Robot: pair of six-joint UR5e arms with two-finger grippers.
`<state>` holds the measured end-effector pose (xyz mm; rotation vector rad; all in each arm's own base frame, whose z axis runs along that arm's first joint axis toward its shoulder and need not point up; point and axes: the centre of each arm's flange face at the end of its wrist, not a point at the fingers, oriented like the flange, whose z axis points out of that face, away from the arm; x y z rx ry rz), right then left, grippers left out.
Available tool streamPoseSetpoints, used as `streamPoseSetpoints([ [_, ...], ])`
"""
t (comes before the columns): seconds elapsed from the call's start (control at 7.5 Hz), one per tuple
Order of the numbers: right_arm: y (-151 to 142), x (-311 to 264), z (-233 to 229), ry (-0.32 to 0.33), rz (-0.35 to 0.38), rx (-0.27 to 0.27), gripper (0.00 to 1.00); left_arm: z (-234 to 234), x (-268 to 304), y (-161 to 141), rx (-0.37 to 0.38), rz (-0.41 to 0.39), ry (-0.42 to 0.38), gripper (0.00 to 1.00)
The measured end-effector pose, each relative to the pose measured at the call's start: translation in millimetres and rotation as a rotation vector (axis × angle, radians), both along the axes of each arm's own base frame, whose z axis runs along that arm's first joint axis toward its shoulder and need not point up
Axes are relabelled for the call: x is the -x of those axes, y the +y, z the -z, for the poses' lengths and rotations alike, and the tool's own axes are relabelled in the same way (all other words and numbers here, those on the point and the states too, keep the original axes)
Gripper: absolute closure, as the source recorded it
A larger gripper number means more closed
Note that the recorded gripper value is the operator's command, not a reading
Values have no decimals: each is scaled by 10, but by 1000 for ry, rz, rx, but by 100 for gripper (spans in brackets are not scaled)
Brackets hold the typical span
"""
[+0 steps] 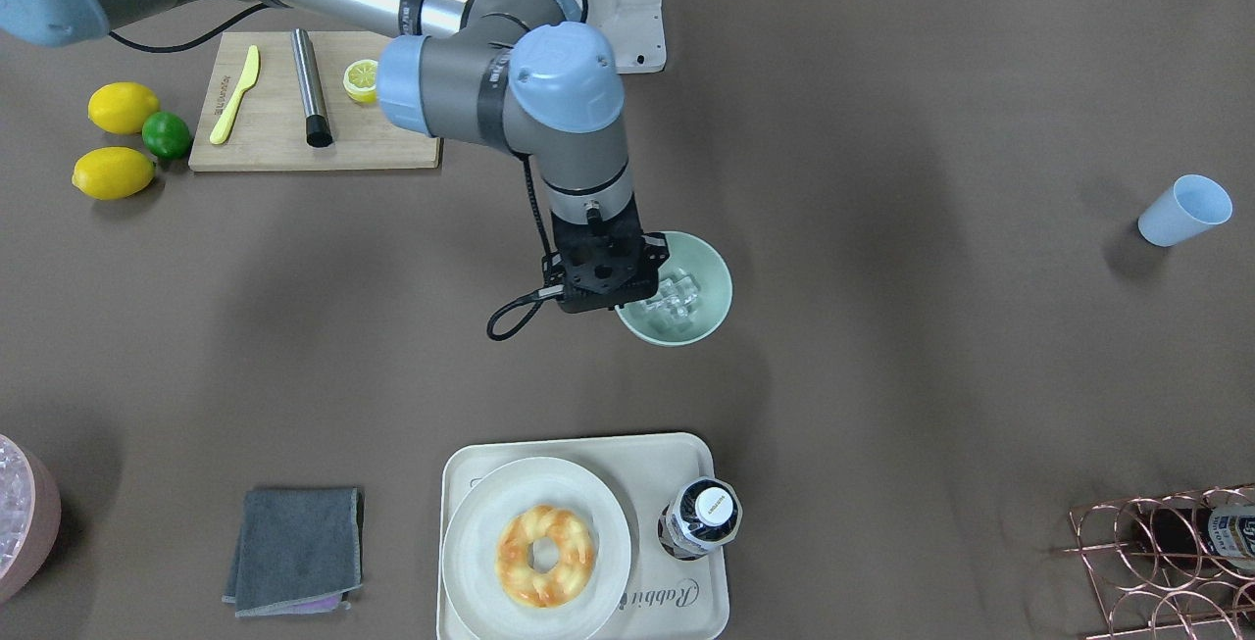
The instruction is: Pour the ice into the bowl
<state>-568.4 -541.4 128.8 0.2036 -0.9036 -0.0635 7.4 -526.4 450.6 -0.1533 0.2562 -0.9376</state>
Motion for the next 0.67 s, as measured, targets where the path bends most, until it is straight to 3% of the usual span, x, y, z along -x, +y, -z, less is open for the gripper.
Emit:
streamPoseSetpoints([
  [0.4, -385, -1306, -1126, 32, 104, -88, 100, -169, 1039, 232, -139, -227, 229, 3],
  [0.67, -555, -2249, -1934, 60, 147, -107, 100, -546, 1301, 344, -257, -333, 250, 3],
])
